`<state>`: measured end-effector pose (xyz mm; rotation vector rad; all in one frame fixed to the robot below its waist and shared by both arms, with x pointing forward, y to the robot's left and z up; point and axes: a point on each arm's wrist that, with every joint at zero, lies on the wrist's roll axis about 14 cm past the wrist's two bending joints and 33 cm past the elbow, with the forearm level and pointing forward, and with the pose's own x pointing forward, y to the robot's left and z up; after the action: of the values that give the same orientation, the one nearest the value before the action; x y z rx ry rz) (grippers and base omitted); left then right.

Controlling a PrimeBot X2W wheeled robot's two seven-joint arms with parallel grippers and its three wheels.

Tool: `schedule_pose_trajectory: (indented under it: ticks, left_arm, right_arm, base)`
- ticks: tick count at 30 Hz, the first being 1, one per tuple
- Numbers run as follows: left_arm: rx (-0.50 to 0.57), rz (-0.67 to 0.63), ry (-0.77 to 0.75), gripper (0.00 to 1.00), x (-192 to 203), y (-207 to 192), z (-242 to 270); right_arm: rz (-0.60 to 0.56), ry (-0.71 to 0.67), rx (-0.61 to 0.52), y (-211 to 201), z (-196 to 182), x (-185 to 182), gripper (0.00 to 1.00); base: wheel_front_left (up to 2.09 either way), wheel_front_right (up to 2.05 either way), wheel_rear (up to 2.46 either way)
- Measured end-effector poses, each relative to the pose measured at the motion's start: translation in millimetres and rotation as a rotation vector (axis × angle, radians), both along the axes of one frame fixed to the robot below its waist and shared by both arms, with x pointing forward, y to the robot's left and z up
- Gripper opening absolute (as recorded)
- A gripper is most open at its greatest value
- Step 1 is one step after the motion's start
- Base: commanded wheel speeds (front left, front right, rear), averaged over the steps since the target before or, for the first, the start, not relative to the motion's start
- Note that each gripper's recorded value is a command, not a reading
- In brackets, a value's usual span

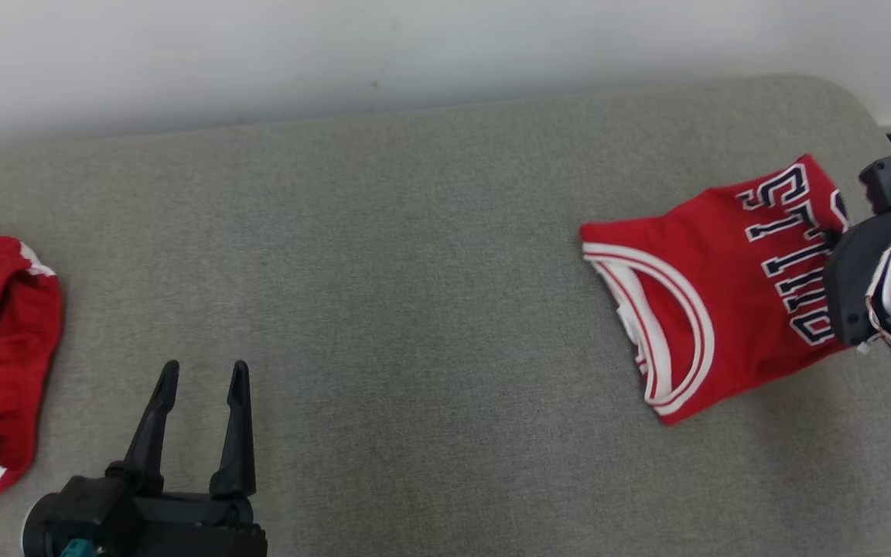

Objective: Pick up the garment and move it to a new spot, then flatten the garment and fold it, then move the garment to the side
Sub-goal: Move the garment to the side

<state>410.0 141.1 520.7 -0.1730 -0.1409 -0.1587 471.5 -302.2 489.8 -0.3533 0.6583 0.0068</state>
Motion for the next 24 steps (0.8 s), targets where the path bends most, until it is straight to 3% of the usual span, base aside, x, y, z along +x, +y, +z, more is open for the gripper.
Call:
schedule_pose_trajectory:
  ticks: [10,20,24]
  left_arm:
    - [0.009,-0.154,-0.004,1.0,41,-49,-14]
    - [0.0,-0.237,0.008,1.0,66,-74,-34]
    - [0.002,-0.253,0.009,1.0,73,-76,-39]
  right_arm:
    - [-0.15,-0.054,-0.097,-81,7,7,0.0]
    - [-0.188,-0.062,-0.249,-132,9,8,0.0]
    - [-0.173,-0.072,-0.257,-132,5,13,0.0]
  base:
    - [0.0,0.0,0.0]
    - [0.0,0.0,0.0]
    - [0.0,0.0,0.0]
